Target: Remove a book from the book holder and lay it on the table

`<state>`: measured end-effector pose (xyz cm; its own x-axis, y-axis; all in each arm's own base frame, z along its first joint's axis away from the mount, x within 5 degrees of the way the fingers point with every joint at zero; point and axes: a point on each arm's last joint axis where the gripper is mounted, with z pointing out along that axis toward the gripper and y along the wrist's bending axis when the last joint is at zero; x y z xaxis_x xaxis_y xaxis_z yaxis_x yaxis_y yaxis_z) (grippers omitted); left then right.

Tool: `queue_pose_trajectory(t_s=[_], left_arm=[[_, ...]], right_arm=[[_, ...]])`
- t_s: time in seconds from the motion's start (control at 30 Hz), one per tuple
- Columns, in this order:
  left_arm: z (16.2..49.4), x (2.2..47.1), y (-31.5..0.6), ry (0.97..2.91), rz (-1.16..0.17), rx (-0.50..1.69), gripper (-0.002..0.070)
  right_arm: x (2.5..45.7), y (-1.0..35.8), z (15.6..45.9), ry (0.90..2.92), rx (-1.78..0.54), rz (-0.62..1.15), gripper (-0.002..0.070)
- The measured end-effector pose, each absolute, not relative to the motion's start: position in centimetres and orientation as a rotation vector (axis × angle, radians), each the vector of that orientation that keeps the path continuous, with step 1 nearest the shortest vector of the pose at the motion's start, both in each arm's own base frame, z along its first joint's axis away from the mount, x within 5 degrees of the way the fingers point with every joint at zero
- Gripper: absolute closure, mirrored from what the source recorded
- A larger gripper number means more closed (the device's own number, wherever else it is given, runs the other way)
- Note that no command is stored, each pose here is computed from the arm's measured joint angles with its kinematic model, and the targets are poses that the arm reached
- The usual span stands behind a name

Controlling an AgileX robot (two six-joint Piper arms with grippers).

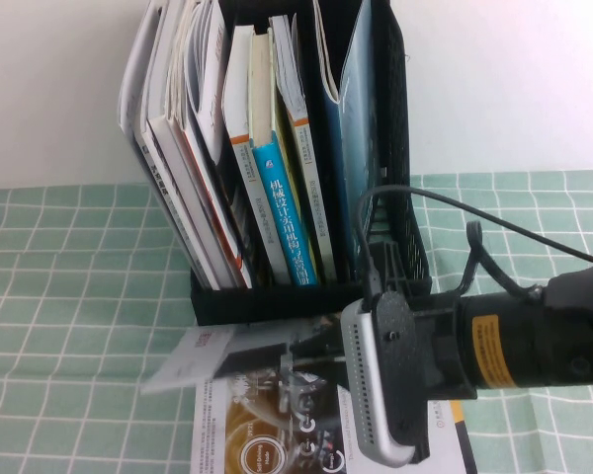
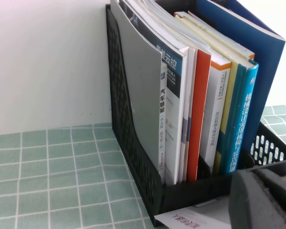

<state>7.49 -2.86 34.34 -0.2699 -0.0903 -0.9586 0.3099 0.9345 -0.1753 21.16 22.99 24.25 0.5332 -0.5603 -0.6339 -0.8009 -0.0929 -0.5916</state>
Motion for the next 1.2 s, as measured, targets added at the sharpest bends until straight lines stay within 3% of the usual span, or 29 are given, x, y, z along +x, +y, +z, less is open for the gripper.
queue_pose_trajectory(t_s=[0.23,0.33,0.83,0.97,1.07,1.2], left_arm=[[34.3,7.5,-2.9,1.808,-0.386,0.164,0.0678],[34.3,7.5,-2.9,1.813,-0.386,0.164,0.0678],[34.1,7.4,-2.9,1.831,-0.385,0.165,0.0678],[34.1,7.4,-2.9,1.835,-0.384,0.166,0.0678],[34.1,7.4,-2.9,1.835,-0.384,0.166,0.0678],[34.1,7.4,-2.9,1.835,-0.384,0.166,0.0678]], right_arm=[[20.5,23.0,23.7,1.224,-1.801,0.426,0.0344],[20.4,23.0,23.6,1.278,-1.776,0.471,0.0283],[19.3,23.3,23.8,1.245,-1.803,0.613,0.0261],[20.0,23.4,24.4,1.216,-1.801,0.539,0.0306],[21.5,23.7,26.2,1.176,-1.753,0.372,0.0433],[24.2,23.1,31.4,1.152,-1.562,0.036,0.0617]])
